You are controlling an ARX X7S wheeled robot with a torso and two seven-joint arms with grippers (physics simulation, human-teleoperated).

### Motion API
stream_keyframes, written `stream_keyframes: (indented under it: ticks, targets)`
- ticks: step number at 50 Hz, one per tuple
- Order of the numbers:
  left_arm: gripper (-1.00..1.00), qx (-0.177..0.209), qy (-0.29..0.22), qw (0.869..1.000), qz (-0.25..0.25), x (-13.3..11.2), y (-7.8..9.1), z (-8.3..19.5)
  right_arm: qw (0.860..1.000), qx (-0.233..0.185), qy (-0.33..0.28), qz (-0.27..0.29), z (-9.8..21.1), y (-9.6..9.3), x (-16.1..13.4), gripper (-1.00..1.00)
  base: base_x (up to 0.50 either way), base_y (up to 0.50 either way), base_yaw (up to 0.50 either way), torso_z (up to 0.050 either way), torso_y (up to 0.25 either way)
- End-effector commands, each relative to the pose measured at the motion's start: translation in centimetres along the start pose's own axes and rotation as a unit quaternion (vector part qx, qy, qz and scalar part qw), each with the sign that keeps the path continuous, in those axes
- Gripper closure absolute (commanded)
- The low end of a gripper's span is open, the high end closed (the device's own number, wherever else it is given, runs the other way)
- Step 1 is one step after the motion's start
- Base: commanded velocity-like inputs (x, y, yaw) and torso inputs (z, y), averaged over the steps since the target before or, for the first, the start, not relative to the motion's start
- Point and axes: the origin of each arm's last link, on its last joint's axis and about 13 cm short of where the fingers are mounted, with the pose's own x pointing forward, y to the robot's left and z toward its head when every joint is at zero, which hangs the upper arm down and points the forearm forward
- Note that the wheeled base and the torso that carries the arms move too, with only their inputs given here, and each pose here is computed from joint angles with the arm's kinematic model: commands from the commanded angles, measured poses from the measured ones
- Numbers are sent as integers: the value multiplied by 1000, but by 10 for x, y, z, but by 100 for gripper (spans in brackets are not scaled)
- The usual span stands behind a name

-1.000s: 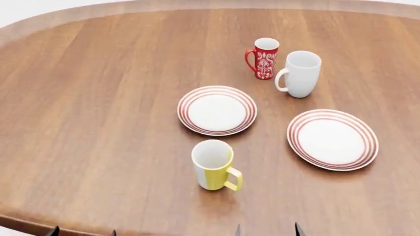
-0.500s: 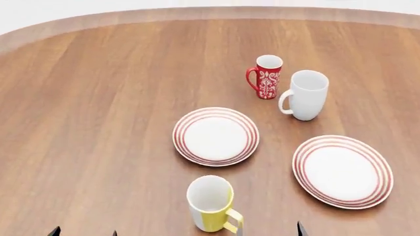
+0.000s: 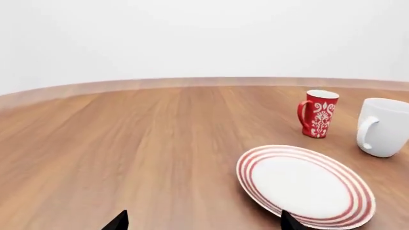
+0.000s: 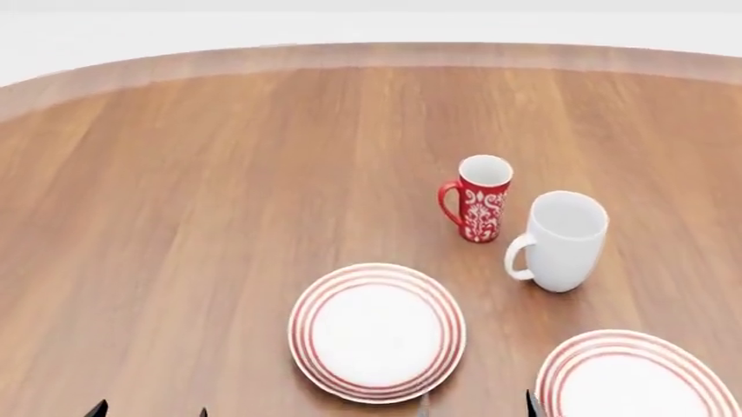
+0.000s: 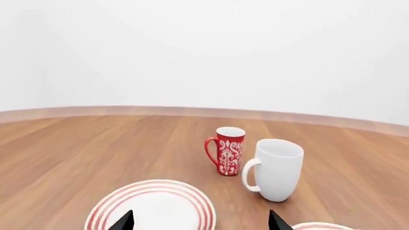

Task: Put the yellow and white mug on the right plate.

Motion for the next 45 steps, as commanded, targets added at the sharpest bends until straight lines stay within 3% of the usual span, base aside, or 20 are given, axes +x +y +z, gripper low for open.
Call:
stream_keyframes:
  ticks: [1,5,18,26,30,34,38,40,41,43,45]
  targets:
    - [-100,-1,0,1000,0,0,0,0,1000,-5,-2,1,1,0,0,-100,500,0,0,0,0]
    - [-100,-1,0,1000,0,0,0,0,1000,-6,0,-1,1,0,0,-100,500,0,0,0,0]
    - [-100,1,0,1000,0,0,0,0,1000,-4,-6,-3,3,-1,0,-100,0,0,0,0,0]
    - [-100,4,-1,1000,-5,-2,-1,1,1000,-10,-24,6,21,-13,-1,-100,0,0,0,0,0]
    - [-100,6,-2,1000,-5,-3,-1,2,999,-18,-17,48,35,-25,-1,-100,0,0,0,0,4]
    - [-100,8,0,1000,-5,-2,-1,1,992,-33,-3,125,52,-43,-7,-100,0,0,0,0,0]
    - [-100,8,-1,1000,-6,-3,-2,2,982,-31,10,186,55,-48,-18,-100,0,0,0,0,0]
    - [-100,9,-2,1000,-6,-3,-1,2,977,-58,2,206,55,-49,-22,-100,0,0,0,0,0]
    - [-100,10,-2,1000,-5,-3,-2,3,976,-93,-10,199,54,-51,-24,-100,0,0,0,0,0]
    - [-100,12,-2,1000,-5,-3,-2,2,969,-75,-2,236,53,-51,-29,-100,0,0,0,0,0]
    - [-100,13,-1,1000,-5,-3,-2,2,962,-87,5,260,51,-51,-34,-100,0,0,0,0,0]
